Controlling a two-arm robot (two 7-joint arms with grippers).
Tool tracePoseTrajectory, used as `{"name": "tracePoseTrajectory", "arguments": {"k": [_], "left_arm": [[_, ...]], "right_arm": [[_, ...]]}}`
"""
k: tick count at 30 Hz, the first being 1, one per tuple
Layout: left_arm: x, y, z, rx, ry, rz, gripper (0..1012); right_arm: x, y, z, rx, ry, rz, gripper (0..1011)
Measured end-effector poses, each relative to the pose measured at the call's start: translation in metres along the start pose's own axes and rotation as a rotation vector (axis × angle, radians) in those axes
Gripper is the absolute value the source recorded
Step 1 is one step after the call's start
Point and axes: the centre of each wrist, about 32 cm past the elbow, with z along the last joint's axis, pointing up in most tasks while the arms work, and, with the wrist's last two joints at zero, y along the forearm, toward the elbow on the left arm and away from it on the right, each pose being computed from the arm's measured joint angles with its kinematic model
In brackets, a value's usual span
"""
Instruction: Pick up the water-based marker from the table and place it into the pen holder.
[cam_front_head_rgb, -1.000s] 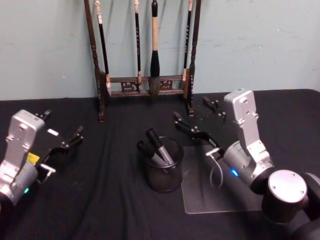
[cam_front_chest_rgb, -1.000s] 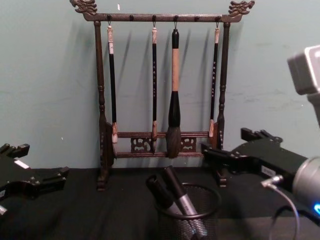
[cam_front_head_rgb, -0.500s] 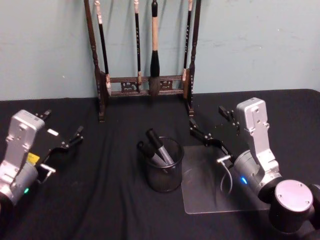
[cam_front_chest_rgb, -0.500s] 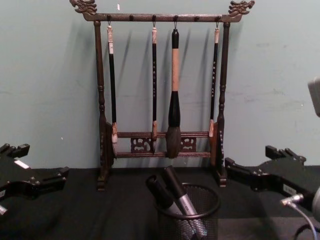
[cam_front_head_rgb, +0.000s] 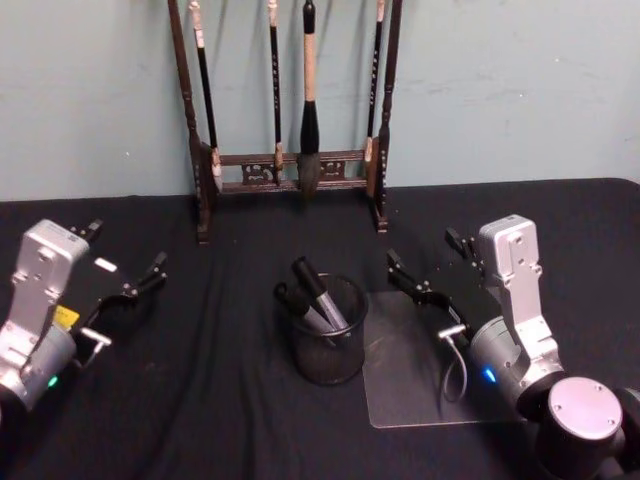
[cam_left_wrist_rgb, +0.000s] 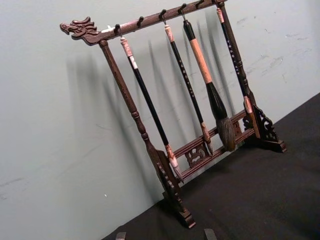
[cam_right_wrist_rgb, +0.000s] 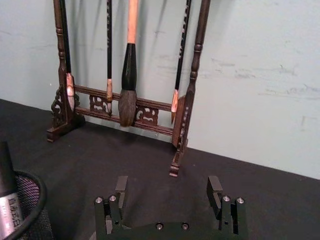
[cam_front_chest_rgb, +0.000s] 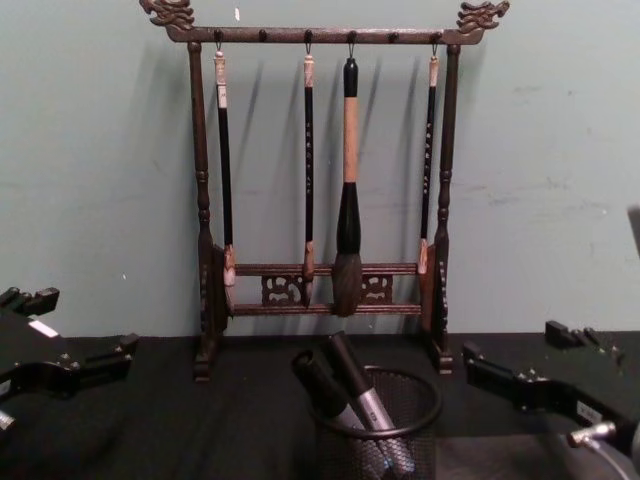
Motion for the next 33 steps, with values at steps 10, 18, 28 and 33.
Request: {"name": "tracePoseTrajectory", "arguments": {"k": [10, 18, 28, 33], "left_arm": [[0.0, 0.0, 0.0, 0.0, 0.0, 0.0, 1009], [0.0, 0.0, 0.0, 0.0, 0.0, 0.0, 1009], [0.0, 0.0, 0.0, 0.0, 0.0, 0.0, 1009], [0.0, 0.0, 0.0, 0.0, 0.0, 0.0, 1009]], "right_arm": [[0.0008, -0.0007, -0.0067, 0.004, 0.006, -0.015, 1002], [0.0007, -0.0006, -0.0064, 0.004, 0.006, -0.014, 1002], [0.0007, -0.0006, -0.0061, 0.003, 0.005, -0.013, 1002], [0.0007, -0.0006, -0.006, 0.003, 0.005, -0.012, 1002]]}}
